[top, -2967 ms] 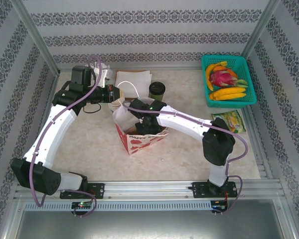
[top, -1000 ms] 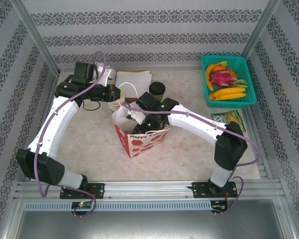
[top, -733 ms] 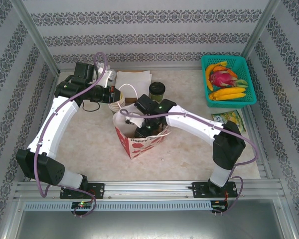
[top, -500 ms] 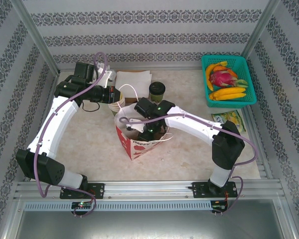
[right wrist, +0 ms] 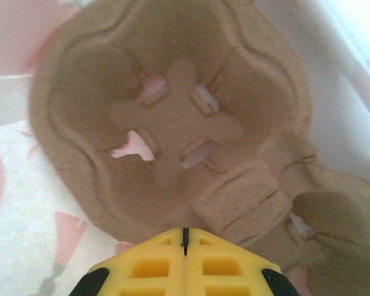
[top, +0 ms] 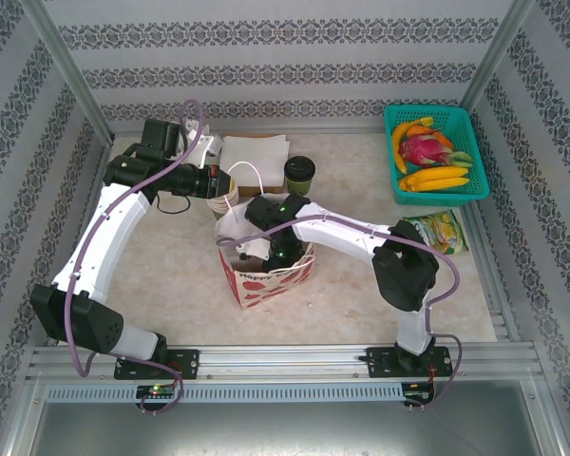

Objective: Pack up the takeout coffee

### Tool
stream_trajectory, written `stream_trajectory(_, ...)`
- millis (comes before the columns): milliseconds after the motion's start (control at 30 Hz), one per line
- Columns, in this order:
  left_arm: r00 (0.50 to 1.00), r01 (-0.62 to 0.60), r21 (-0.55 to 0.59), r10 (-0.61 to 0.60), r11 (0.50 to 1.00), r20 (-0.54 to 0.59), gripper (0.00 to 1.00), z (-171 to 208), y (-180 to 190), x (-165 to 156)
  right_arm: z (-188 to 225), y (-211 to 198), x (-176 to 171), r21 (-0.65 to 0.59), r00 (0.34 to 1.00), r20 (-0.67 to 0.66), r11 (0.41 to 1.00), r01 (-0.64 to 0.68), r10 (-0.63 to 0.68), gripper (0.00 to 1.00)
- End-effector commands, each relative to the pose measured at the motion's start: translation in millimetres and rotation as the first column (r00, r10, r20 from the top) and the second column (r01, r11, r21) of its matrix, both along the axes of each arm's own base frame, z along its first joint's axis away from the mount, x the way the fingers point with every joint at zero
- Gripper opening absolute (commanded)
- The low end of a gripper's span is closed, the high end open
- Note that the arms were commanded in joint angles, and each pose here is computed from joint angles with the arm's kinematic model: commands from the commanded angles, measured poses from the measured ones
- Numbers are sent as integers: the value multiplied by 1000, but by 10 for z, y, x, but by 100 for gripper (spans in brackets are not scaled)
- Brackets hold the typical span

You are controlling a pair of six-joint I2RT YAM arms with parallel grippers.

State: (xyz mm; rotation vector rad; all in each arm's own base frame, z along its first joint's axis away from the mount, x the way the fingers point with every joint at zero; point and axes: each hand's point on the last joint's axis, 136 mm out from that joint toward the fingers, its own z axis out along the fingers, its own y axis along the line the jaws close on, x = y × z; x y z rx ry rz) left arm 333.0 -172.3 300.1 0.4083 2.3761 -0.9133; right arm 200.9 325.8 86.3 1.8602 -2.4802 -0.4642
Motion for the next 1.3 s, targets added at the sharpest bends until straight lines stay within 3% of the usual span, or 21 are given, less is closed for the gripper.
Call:
stream_trajectory(0,1000,26,-9,-26,1000,3,0,40,18,-68,16,8,141,-40,996,79,999,32,-29,0)
stream_trajectory(200,999,30,-8,-30,1000,11,0,52,16,-62,408,141,-10,97,999,39,995,-3,-1,0)
stream_trajectory(300,999,34,-10,-33,999,12,0,46,12,-63,532,199,83,150,994,104,989,18,-34,0)
stream_trajectory(433,999,43,-21,-43,999,9,0,41,-6,-71,418,125,346,101,969,234,993,58,-80,0)
stream_trajectory(567,999,47,-23,-47,999,8,0,38,-11,-81,105,2,289,-21,982,187,999,33,-29,0)
stream_trajectory(767,999,52,-24,-52,998,4,0,21,-16,-100,-120,-17,224,-77,988,155,997,20,-7,0)
stream_trajectory(933,999,53,-26,-53,998,5,0,17,-16,-98,-29,73,151,-51,991,135,999,-5,12,0)
stream_trajectory(1133,998,58,-18,-58,998,17,0,37,-7,-114,363,188,14,78,993,112,995,-58,49,0)
stream_trajectory(1267,998,60,-14,-59,998,24,0,44,-2,-125,166,77,-80,30,994,71,996,-85,82,0)
